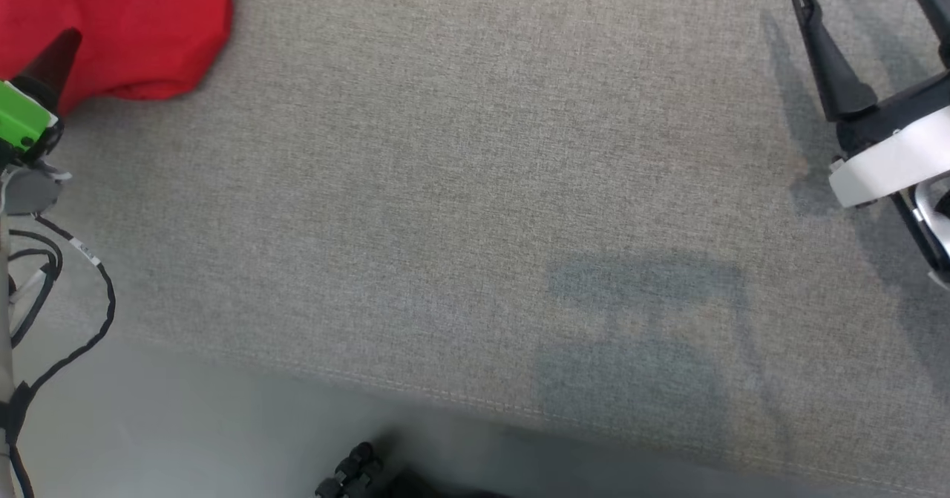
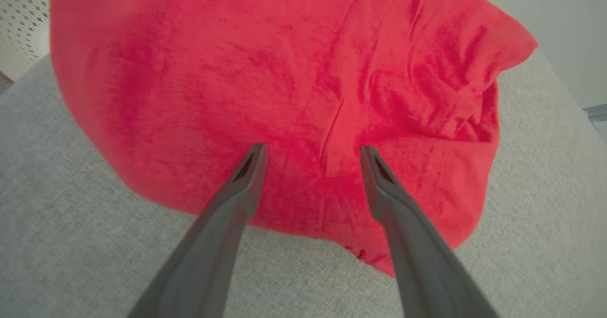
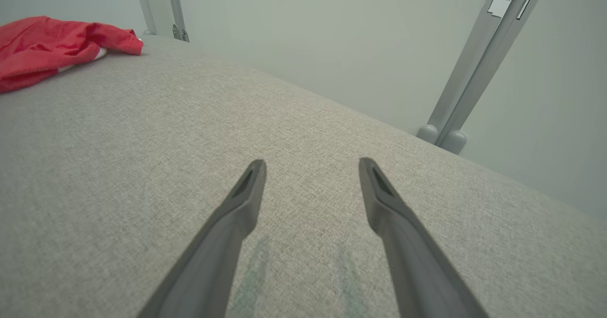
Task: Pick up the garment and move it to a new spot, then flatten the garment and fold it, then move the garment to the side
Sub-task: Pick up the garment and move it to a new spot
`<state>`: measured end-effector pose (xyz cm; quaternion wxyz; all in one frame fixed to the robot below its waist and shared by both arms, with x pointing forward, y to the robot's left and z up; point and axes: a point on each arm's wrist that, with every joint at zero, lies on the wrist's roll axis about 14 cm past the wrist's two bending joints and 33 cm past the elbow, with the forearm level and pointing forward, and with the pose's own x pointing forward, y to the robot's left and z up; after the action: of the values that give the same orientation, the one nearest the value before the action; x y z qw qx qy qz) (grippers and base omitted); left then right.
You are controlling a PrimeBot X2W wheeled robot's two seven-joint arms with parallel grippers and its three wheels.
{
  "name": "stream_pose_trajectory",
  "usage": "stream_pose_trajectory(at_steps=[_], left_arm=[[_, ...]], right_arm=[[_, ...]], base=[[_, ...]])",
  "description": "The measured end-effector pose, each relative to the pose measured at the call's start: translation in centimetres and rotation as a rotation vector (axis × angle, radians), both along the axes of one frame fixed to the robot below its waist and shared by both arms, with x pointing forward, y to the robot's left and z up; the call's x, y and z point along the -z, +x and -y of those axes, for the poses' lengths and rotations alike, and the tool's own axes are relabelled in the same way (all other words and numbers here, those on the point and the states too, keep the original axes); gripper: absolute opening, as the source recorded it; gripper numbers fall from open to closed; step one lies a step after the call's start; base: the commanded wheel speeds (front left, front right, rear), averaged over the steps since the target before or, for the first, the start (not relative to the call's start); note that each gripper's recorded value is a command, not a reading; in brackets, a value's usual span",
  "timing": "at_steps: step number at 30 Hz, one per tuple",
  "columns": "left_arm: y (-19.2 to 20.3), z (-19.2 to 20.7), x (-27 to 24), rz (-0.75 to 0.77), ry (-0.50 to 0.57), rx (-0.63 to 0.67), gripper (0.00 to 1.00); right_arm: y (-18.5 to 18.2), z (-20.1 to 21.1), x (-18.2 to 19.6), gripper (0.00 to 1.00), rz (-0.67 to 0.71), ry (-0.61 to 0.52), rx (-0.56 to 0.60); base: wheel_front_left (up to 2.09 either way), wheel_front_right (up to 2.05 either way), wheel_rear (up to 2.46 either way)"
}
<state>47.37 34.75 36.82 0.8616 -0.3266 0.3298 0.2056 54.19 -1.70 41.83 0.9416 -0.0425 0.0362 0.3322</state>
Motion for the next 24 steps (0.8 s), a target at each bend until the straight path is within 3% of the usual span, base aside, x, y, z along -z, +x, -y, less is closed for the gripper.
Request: stream_pose_trajectory(at_steps=[4, 5, 6, 7, 8, 9, 15, 24], left_arm=[[1.6, 0.3, 1.8, -0.022, -0.026, -0.006, 1.0], [1.9, 0.7, 2.4, -0.032, -0.039, -0.002, 0.89], [2.2, 0.9, 3.1, -0.043, -0.049, 0.001, 0.52], [2.5, 1.1, 3.6, -0.049, -0.052, 0.001, 0.52], [2.9, 1.0, 4.0, -0.049, -0.047, -0.004, 0.05], [3.3, 0.8, 4.3, -0.047, -0.043, -0.008, 0.0], [4.9, 0.7, 6.2, -0.048, -0.032, -0.009, 0.0], [6.3, 2.5, 4.3, 0.046, -0.052, 0.058, 0.0]], right_arm=[[1.4, 0.9, 0.6, 1.0, 0.014, -0.005, 0.024], [1.8, 1.2, 0.7, 1.0, 0.018, -0.004, 0.032], [2.1, 1.5, 1.0, 1.0, 0.019, -0.006, 0.038], [2.4, 1.8, 1.2, 1.0, 0.021, -0.011, 0.046], [2.7, 2.1, 1.6, 1.0, 0.022, -0.017, 0.054], [3.0, 2.4, 2.2, 1.0, 0.021, -0.026, 0.062], [3.6, 3.5, 4.7, 1.0, -0.004, -0.032, 0.095], [3.8, 3.3, 3.8, 1.0, 0.02, -0.013, 0.11]], base=[[0.0, 0.0, 0.0], [0.0, 0.0, 0.0], [0.0, 0.0, 0.0], [0.0, 0.0, 0.0], [0.0, 0.0, 0.0], [0.0, 0.0, 0.0], [0.0, 0.0, 0.0], [0.0, 0.0, 0.0]])
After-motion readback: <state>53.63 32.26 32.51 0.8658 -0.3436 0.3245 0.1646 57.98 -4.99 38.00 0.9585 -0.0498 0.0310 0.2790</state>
